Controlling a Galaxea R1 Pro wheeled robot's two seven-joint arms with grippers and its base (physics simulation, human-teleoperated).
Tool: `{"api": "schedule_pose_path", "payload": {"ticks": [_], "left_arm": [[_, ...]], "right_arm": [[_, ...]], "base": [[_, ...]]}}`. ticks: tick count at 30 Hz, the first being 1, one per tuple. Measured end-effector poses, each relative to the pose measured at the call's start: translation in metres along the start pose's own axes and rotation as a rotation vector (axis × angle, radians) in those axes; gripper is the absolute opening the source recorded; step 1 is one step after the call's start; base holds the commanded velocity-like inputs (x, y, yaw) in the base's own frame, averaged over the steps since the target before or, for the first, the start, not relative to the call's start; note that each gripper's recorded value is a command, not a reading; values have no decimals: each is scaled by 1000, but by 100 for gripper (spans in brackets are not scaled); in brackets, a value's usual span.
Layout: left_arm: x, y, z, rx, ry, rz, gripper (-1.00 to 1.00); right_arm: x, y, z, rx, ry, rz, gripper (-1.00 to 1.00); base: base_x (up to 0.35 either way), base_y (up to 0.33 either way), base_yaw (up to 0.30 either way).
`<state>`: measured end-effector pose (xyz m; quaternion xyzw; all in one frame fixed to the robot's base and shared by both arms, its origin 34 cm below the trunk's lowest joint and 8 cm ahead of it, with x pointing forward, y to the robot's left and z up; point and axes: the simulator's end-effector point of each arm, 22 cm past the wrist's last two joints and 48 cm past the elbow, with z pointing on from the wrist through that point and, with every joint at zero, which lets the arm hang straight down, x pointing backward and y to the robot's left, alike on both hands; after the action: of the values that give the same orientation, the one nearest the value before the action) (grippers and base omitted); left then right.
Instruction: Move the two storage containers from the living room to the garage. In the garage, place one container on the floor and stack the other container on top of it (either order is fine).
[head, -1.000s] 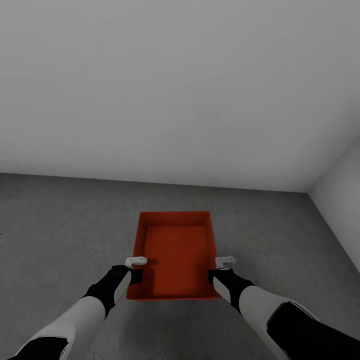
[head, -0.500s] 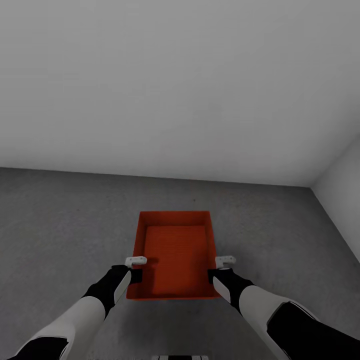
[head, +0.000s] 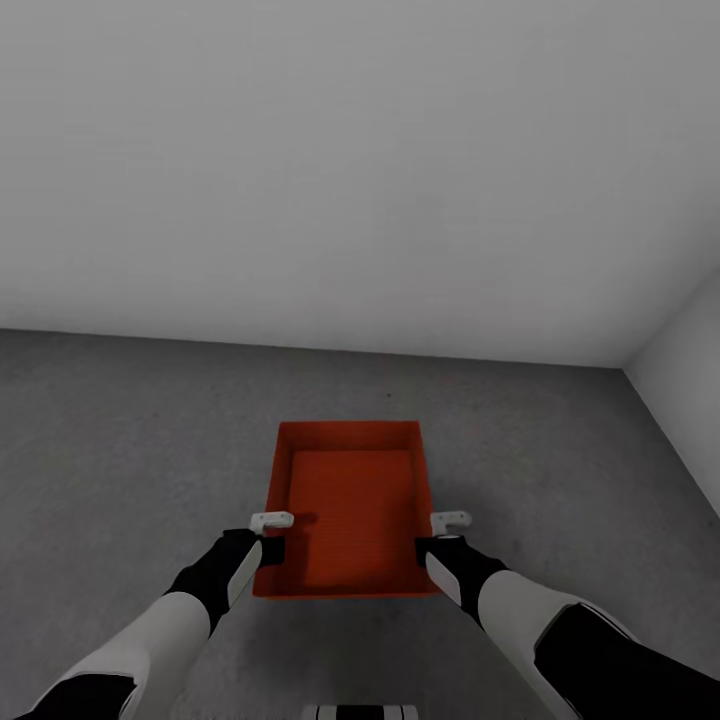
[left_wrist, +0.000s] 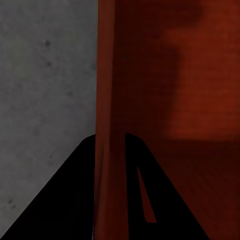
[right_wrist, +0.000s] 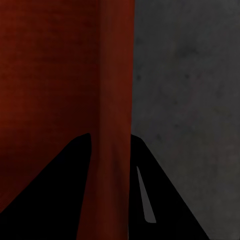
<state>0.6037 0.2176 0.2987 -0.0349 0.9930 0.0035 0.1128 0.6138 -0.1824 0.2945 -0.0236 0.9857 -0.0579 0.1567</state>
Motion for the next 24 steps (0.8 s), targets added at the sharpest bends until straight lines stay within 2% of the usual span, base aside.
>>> {"api": "schedule_pose_path", "payload": {"ticks": [24], "left_arm": [[11, 2, 11, -1, 23, -1, -100]], "right_arm": [[12, 3, 10, -1, 23, -2, -100]], "base": [[0, 0, 0]]}}
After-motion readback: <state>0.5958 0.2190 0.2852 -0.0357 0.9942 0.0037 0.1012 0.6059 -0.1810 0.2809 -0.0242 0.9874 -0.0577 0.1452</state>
